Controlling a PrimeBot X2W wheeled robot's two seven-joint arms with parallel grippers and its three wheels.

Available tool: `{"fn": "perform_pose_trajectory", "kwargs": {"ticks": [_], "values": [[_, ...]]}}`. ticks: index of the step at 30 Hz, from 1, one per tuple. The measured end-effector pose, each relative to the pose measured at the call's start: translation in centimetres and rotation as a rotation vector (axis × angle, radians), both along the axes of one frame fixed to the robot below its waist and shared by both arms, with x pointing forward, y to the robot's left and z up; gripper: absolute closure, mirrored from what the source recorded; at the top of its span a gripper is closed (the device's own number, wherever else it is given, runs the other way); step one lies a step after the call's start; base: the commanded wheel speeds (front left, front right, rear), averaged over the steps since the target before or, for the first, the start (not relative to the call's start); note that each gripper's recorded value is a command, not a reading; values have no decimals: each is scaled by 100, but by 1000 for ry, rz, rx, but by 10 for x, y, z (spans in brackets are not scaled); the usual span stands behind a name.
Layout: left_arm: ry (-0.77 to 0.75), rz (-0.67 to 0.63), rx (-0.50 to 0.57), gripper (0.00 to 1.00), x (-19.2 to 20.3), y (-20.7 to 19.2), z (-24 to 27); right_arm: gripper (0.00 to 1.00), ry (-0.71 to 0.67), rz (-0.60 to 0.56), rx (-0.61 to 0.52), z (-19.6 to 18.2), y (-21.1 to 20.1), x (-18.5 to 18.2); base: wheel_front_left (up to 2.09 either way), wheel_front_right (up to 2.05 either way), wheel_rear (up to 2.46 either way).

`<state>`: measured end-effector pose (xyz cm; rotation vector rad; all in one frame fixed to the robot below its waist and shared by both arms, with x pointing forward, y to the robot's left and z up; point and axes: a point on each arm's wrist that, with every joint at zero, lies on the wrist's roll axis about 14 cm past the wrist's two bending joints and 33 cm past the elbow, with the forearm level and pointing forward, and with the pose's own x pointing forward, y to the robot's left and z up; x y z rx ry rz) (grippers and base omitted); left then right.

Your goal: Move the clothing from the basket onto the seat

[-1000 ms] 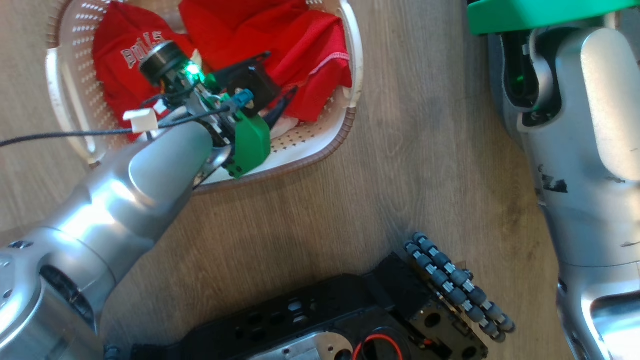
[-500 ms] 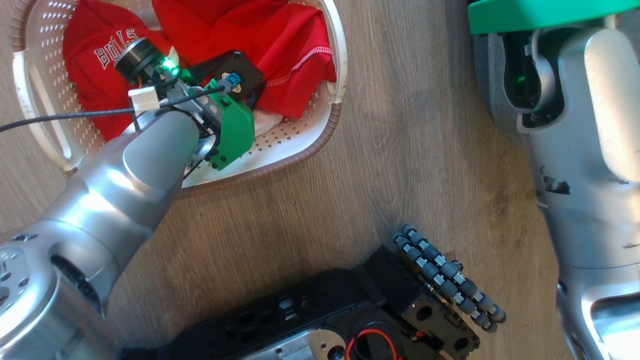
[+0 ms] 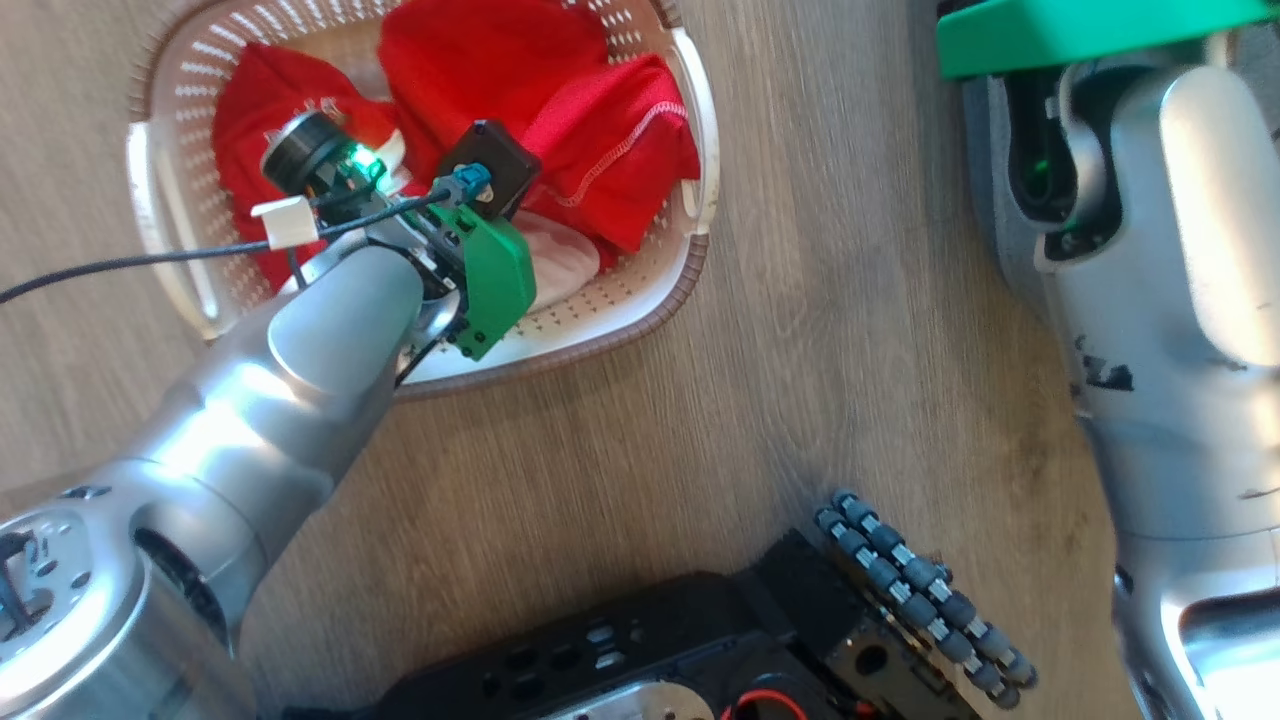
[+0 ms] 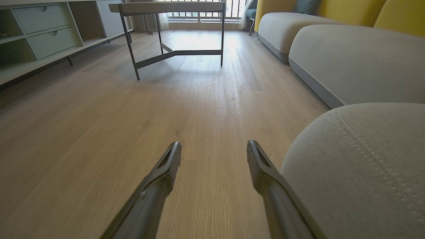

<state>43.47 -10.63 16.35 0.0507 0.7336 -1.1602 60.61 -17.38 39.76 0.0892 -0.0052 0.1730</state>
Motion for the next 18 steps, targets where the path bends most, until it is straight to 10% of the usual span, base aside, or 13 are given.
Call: {"fn": "perform_pose_trajectory", "kwargs": {"ticks": [18], "values": [[-100,236,-144,100,27,17,127,0,-36,2,14,58,14,-43,0,0,0]]}}
